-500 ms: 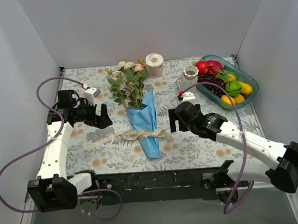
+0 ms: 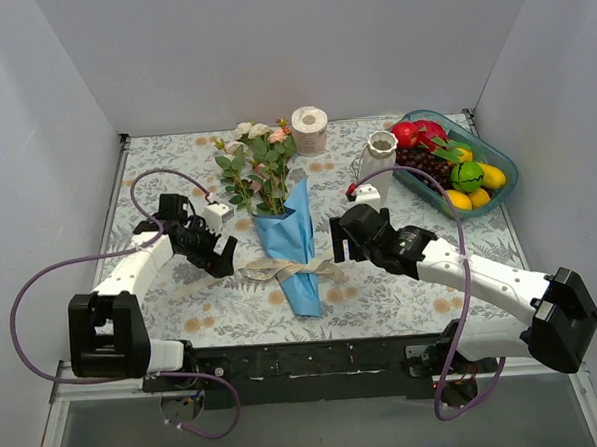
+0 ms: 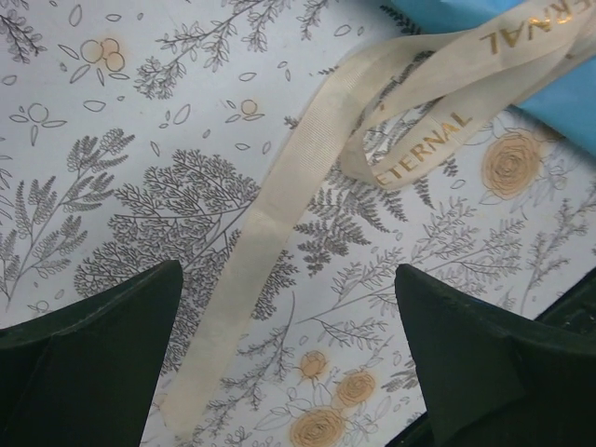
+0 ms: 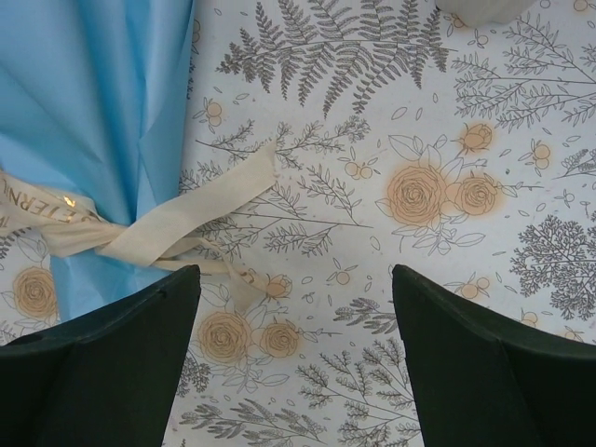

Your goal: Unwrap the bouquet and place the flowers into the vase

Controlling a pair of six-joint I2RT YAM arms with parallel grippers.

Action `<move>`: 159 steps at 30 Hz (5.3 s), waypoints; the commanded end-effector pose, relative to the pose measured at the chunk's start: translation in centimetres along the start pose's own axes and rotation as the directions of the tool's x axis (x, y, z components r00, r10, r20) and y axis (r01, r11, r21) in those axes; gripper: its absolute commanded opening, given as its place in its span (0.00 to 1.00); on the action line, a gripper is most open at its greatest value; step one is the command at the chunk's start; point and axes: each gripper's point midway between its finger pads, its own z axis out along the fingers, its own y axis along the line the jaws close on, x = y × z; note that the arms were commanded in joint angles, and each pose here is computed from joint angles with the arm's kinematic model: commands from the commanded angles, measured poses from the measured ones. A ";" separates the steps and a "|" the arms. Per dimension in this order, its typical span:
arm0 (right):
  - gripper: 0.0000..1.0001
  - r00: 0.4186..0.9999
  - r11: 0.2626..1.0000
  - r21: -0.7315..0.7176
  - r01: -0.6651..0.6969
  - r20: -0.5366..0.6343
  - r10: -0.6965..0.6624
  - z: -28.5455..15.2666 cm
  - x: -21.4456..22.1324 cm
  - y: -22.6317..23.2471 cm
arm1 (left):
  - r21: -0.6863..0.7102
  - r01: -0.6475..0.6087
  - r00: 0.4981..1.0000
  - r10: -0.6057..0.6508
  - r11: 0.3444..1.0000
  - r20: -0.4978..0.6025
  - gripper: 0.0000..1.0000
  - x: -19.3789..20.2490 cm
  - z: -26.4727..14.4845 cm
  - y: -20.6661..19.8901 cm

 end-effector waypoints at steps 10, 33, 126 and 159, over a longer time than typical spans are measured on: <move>0.89 0.998 0.999 -0.036 -0.038 0.038 0.039 1.0 -2.2 2.1 | -0.032 -0.188 0.982 0.188 0.982 0.004 0.93 -1.0 3.7 1.1; 0.88 0.990 0.979 -0.151 -0.139 -0.060 0.131 5.0 -0.8 4.0 | -0.062 -0.278 0.957 0.271 0.959 -0.105 0.39 2.3 6.6 1.9; 0.01 0.971 0.902 -0.360 -0.239 -0.087 0.223 3.4 -0.8 7.5 | -0.077 -0.239 0.970 0.234 0.968 -0.072 0.00 1.8 4.8 0.7; 0.04 0.925 0.951 0.030 -0.307 0.245 0.290 -6.2 -6.9 -6.6 | -0.287 0.015 0.989 0.029 0.958 0.148 0.00 -2.4 -3.4 8.3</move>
